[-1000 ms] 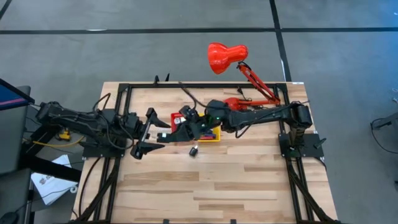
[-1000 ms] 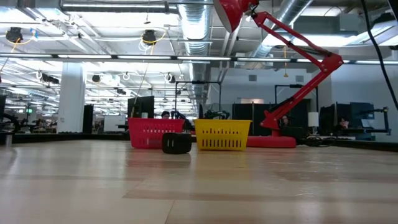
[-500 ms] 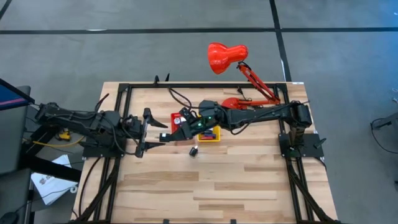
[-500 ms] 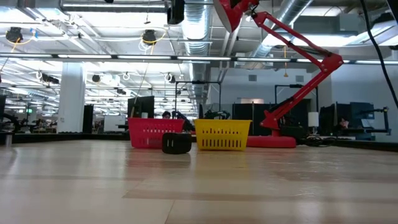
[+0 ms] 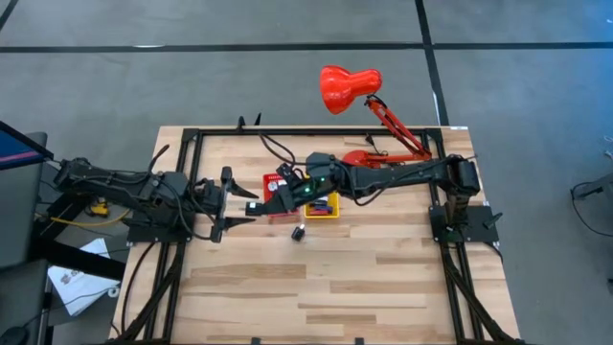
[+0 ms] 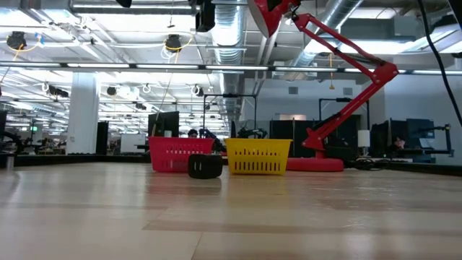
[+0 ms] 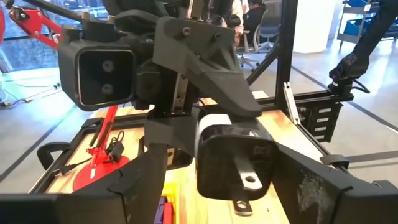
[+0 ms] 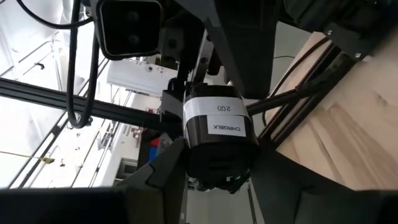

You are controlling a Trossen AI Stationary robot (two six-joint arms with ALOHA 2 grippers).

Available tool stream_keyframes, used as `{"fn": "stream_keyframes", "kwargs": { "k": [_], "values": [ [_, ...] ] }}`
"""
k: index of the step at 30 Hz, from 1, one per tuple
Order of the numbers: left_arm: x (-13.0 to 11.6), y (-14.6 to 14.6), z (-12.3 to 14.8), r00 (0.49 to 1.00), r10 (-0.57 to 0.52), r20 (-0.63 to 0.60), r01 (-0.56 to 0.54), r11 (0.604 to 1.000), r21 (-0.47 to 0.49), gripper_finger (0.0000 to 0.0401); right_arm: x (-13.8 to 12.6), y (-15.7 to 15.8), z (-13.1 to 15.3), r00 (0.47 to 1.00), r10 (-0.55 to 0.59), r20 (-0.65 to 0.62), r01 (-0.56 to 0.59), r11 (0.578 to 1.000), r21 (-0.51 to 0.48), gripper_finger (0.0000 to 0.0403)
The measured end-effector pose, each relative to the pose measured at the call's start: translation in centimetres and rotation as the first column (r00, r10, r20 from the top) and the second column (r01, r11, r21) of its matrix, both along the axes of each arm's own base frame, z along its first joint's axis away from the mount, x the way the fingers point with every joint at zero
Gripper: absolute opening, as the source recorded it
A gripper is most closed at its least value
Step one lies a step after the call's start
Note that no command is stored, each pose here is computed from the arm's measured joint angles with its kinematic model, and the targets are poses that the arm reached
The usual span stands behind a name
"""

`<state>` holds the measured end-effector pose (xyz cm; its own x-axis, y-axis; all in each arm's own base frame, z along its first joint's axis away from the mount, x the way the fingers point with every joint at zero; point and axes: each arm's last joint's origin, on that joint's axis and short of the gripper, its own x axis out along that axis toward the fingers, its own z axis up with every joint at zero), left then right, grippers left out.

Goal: Pick & Place Office items
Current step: Put the bottom black charger adapter into the red basket

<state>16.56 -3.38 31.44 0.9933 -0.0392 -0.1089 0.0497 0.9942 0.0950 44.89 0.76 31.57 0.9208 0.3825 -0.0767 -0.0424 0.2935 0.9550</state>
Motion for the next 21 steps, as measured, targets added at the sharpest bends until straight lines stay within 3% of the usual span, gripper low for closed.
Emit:
{"fn": "stream_keyframes", "kwargs": {
  "k": [8,14,21],
  "values": [
    [0.0,0.0,0.01,1.0,0.0,0.001,0.0,1.0,0.0,0.0204,-0.01,-0.52,0.01,1.0,0.005,0.001,-0.005,1.0,0.001,0.0149],
    [0.0,0.01,0.01,1.0,0.001,0.001,-0.001,1.0,0.001,0.014,-0.01,-0.6,0.01,1.0,0.005,0.002,-0.005,1.0,-0.002,0.0172],
    [0.0,0.01,0.01,1.0,0.001,0.001,-0.001,1.0,0.0,0.015,-0.01,-0.58,0.02,1.0,0.006,0.007,-0.006,1.0,-0.011,0.0188]
  ]
}}
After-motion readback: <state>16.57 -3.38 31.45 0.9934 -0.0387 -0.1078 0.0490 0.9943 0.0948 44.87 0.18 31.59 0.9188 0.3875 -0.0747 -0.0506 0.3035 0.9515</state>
